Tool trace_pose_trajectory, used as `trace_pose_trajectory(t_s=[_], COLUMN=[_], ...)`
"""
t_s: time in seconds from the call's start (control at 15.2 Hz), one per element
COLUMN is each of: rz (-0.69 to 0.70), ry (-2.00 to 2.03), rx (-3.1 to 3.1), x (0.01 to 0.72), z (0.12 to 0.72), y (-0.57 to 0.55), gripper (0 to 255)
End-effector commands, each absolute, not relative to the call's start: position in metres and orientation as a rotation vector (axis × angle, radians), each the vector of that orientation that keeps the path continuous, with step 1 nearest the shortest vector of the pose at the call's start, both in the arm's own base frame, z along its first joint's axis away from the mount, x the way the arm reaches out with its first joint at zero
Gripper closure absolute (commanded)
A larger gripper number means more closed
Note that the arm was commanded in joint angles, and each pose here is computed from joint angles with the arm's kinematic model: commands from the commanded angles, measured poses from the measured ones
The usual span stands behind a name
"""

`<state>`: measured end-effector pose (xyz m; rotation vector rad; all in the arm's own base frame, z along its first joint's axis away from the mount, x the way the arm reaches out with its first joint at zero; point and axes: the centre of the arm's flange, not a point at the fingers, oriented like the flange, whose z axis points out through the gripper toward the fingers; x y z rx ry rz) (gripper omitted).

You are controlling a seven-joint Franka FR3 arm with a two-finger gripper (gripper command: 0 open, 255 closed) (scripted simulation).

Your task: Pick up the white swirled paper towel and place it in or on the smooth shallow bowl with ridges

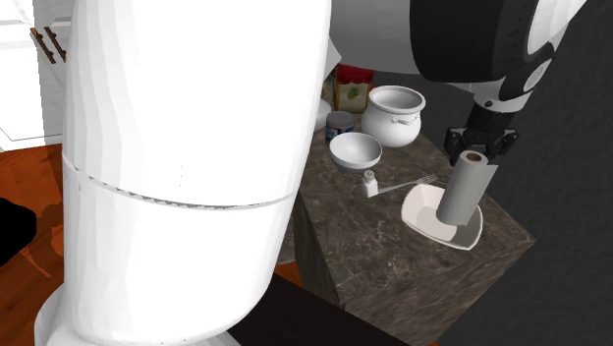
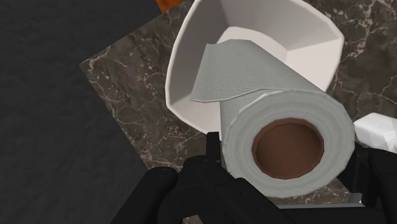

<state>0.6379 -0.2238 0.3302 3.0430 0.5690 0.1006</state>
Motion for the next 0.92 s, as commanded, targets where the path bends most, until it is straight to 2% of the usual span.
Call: trace_pose_trajectory(t_s=[0.0,0.26,0.33,0.66,0.86], rz=[0.101,0.101,0.101,0.101,0.101], ry=[0.569,0.569,0.569,0.569,0.569], rx=[3.043,3.043,3.043,3.043,3.043], x=[0.638,0.638,0.638,0.638,0.635], z=[0.329,0.329,0.329,0.329,0.369], y=[-0.224,-0.224,-0.224,-0.224,-0.223], gripper=[255,255,0,0,0])
